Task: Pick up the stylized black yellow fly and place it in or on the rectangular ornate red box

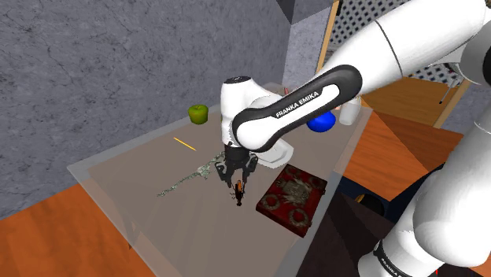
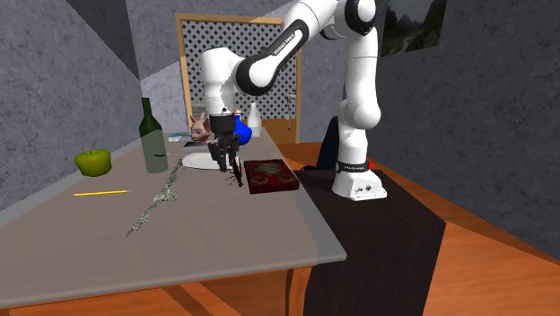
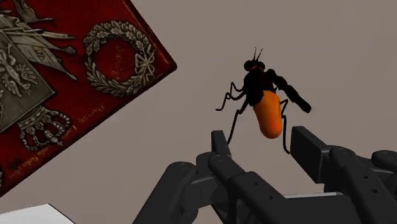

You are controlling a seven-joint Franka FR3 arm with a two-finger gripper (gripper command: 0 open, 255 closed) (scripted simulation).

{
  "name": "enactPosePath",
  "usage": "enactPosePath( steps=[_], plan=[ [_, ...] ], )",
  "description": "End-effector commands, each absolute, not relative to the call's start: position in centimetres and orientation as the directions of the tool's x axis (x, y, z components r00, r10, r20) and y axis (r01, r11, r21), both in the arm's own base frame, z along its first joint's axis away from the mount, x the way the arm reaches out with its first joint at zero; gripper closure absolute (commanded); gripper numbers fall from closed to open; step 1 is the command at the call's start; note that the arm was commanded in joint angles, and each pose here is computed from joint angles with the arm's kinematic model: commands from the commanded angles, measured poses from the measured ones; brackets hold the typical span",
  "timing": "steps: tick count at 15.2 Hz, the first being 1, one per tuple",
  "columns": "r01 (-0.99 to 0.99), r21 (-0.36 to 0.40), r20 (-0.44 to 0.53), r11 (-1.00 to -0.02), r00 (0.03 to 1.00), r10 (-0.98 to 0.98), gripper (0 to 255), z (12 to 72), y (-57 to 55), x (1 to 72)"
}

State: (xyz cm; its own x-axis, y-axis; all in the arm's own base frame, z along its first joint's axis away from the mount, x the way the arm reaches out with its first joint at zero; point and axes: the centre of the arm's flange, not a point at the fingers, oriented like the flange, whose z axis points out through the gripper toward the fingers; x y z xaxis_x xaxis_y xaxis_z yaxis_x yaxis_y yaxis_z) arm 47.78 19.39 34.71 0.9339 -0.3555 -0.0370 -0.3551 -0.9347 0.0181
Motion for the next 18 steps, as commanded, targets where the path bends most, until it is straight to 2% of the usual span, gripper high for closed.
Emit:
enactPosePath(
  steps=[1,17,18],
  plan=[
    [-0.354,0.018,-0.037,-0.935,0.934,-0.355,255,34.7,16.9,46.3],
    [-0.356,0.018,-0.037,-0.934,0.934,-0.356,255,34.3,0.8,36.9],
    [-0.356,0.018,-0.037,-0.934,0.934,-0.356,0,34.3,0.8,36.9]
  ],
)
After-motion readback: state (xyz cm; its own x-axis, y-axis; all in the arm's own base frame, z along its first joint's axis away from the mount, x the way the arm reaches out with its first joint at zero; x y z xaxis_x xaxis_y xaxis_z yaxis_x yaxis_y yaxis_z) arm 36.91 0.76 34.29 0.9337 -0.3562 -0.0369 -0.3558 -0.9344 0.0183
